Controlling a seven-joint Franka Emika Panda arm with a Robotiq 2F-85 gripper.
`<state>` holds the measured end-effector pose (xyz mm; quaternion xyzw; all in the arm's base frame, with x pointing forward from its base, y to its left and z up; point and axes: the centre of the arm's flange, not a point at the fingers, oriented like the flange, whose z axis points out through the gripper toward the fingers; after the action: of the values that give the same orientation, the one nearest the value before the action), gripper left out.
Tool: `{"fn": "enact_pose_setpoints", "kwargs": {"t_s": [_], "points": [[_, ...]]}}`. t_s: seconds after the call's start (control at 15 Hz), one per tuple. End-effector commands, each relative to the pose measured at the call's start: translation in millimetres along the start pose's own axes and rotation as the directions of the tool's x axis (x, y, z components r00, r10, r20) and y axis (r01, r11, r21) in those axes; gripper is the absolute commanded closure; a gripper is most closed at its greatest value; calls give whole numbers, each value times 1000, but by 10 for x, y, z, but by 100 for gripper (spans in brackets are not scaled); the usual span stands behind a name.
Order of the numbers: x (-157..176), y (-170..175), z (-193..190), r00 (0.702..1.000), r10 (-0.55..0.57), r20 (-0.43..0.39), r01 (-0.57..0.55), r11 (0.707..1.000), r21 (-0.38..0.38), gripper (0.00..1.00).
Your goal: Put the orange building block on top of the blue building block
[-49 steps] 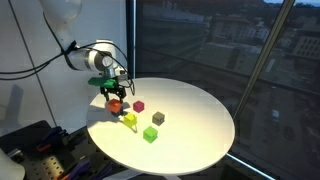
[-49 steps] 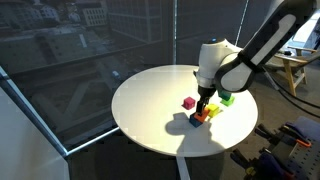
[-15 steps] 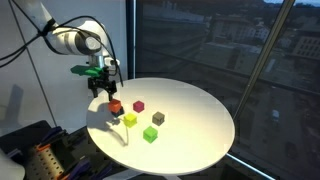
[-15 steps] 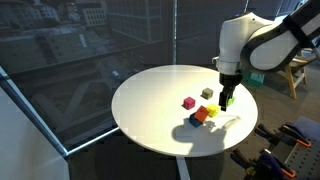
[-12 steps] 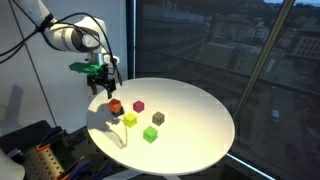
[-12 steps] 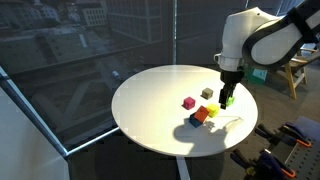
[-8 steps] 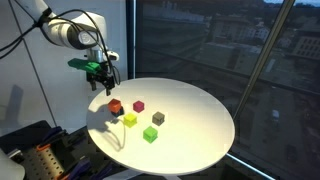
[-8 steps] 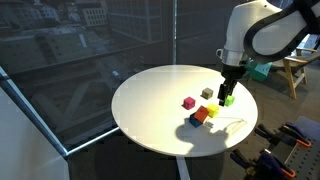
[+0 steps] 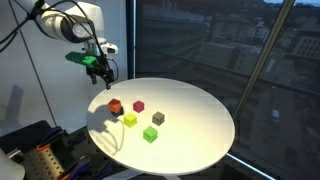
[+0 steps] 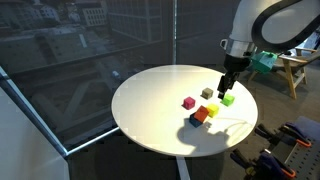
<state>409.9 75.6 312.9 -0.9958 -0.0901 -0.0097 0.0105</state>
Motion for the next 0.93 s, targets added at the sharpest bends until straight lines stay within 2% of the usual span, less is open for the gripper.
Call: {"fn": "enact_pose_setpoints", "kwargs": {"t_s": [0.0,0.87], "points": [[-113,5,-141,999,44,-29,-44,999,1,0],[-82,7,-85,999,43,-19,-43,999,-1,0]]}}
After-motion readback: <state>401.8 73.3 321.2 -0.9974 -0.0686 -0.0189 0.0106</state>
